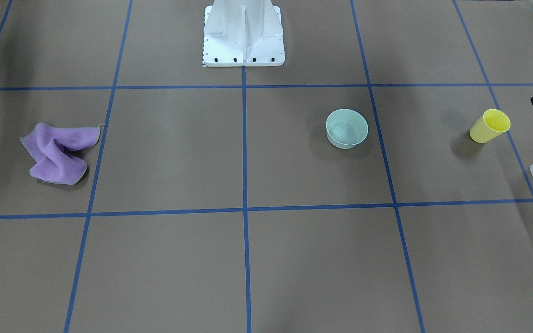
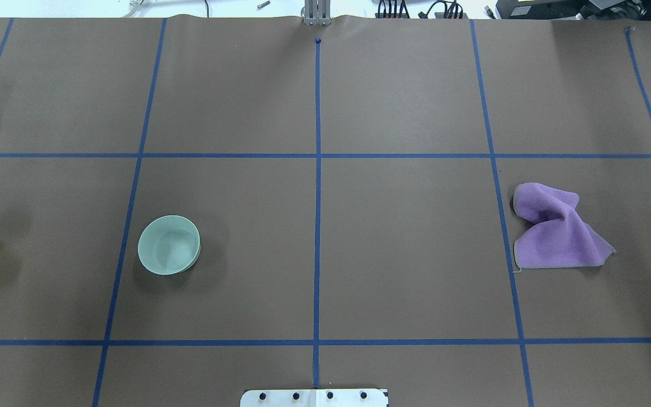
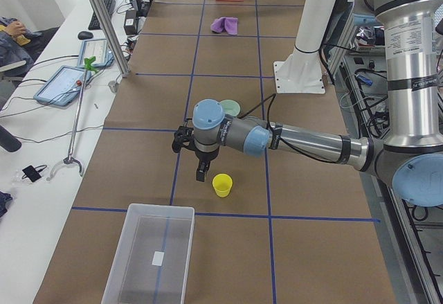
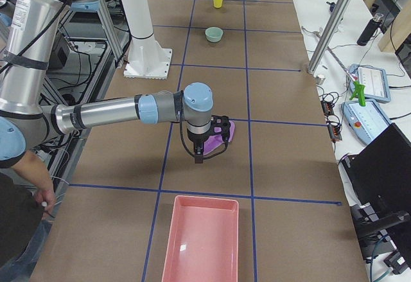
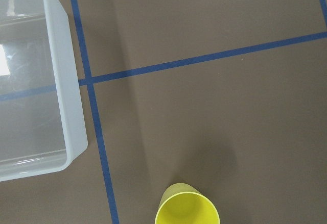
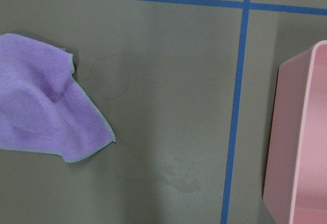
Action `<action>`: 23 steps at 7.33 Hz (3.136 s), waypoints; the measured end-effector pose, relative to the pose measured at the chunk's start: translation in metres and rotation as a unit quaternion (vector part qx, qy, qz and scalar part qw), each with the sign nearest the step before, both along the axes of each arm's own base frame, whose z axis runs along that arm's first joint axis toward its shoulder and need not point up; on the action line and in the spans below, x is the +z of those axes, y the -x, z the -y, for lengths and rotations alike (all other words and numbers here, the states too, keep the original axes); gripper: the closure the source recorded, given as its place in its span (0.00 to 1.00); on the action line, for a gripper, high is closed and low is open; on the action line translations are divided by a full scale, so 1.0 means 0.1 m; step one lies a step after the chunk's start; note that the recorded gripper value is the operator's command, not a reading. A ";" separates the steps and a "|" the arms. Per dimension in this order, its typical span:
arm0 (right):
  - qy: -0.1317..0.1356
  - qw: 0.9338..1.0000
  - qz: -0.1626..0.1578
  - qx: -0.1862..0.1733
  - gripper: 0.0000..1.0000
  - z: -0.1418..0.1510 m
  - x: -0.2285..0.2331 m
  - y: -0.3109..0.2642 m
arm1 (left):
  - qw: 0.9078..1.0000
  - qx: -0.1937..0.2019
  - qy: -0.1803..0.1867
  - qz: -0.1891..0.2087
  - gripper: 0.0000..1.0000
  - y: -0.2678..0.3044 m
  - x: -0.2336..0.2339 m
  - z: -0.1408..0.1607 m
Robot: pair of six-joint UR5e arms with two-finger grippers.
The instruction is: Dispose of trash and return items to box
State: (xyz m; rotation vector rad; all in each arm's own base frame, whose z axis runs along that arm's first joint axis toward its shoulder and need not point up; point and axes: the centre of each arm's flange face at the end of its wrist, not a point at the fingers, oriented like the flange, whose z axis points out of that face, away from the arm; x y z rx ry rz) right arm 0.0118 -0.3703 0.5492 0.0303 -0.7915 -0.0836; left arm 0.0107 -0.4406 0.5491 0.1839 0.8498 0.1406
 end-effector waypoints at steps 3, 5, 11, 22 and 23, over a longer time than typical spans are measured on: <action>-0.012 1.000 0.004 -0.002 0.00 0.09 -0.09 0.02 | 1.000 -0.012 0.012 -0.001 0.02 0.02 0.03 0.07; -0.027 1.000 0.014 -0.004 0.00 0.14 -0.23 0.04 | 0.998 -0.055 0.019 -0.003 0.02 0.41 0.03 -0.17; -0.021 1.000 0.014 -0.019 0.04 0.62 -0.57 0.98 | 0.995 -0.090 0.032 -0.004 0.02 0.69 0.11 -0.46; 0.025 0.996 0.090 -0.007 1.00 0.67 -0.18 2.55 | 0.995 -0.082 0.047 -0.033 0.02 0.60 0.13 -0.28; 0.023 0.995 0.098 -0.005 1.00 0.71 -0.19 2.42 | 0.994 -0.089 0.052 -0.040 0.02 0.55 0.01 -0.16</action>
